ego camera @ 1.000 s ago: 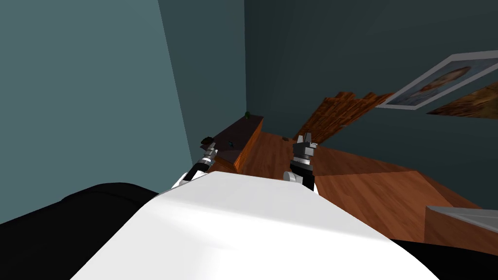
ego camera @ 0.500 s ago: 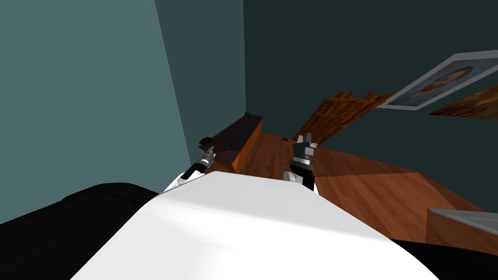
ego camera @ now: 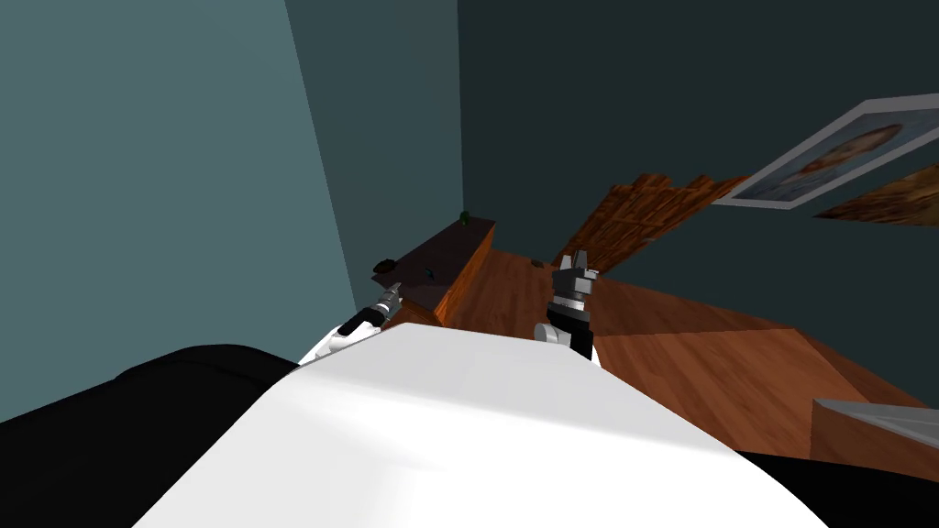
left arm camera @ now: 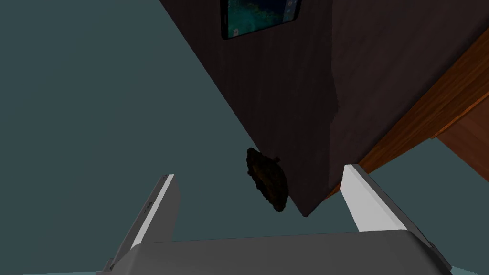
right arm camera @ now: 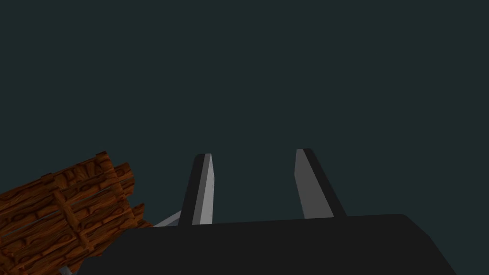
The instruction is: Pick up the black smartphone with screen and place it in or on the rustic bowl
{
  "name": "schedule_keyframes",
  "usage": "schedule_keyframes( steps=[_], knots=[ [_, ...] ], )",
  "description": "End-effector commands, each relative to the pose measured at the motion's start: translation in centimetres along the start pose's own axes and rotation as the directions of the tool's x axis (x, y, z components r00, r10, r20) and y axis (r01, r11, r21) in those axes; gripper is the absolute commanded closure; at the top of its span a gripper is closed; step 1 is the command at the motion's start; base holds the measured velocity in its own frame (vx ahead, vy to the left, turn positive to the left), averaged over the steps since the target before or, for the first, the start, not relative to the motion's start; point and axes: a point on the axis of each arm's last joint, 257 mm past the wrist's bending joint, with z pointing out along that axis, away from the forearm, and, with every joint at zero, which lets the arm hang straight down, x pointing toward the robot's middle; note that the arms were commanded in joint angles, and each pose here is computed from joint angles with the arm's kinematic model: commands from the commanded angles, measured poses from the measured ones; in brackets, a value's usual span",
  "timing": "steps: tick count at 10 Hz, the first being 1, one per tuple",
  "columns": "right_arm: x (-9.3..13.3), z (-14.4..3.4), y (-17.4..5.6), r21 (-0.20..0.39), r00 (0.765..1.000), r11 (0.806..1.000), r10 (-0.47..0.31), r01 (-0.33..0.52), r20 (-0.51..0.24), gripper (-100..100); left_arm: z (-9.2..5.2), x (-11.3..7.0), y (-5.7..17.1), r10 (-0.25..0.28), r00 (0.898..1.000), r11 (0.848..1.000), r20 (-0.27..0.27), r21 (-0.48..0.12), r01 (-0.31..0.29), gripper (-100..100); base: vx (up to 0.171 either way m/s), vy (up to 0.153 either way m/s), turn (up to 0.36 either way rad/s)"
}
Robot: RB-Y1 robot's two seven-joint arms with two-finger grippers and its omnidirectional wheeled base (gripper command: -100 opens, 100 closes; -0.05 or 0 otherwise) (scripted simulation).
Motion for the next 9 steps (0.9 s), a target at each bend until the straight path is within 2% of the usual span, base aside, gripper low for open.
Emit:
schedule_keyframes(
  steps=[1,2,3,4,6,7,8,9],
  knots=[
    [0.0,0.0,0.0,0.000,1.000,1.000,0.000,0.000,0.000,0,0.2,-0.3,1.4,-0.001,1.000,0.999,0.007,-0.053,0.002,-100,0.027,-0.034,0.001],
    [0.0,0.0,0.0,0.000,1.000,1.000,0.000,0.000,0.000,0,0.2,-1.9,3.1,-0.010,1.000,0.994,0.023,-0.110,0.012,-100,0.047,-0.050,0.011],
    [0.0,0.0,0.0,0.000,1.000,1.000,0.000,0.000,0.000,0,0.1,-2.0,4.0,-0.010,1.000,0.989,0.026,-0.145,0.013,-100,0.057,-0.051,0.014],
    [0.0,0.0,0.0,0.000,1.000,1.000,0.000,0.000,0.000,0,0.1,-3.7,5.5,-0.019,0.999,0.979,0.046,-0.200,0.028,-100,0.064,-0.060,0.015],
    [0.0,0.0,0.0,0.000,1.000,1.000,0.000,0.000,0.000,0,-0.1,-3.8,6.4,-0.018,0.999,0.971,0.050,-0.236,0.029,-100,0.049,-0.046,0.006],
    [0.0,0.0,0.0,0.000,1.000,1.000,0.000,0.000,0.000,0,-0.3,-5.5,7.8,-0.028,0.997,0.956,0.073,-0.290,0.048,-100,0.080,-0.043,0.010],
    [0.0,0.0,0.0,0.000,1.000,1.000,0.000,0.000,0.000,0,-0.5,-5.5,8.6,-0.027,0.997,0.947,0.077,-0.318,0.050,-100,0.072,-0.046,0.012],
    [0.0,0.0,0.0,0.000,1.000,1.000,0.000,0.000,0.000,0,-0.6,-7.2,9.6,-0.037,0.994,0.931,0.101,-0.359,0.072,-100,0.088,-0.067,0.015]
  ],
)
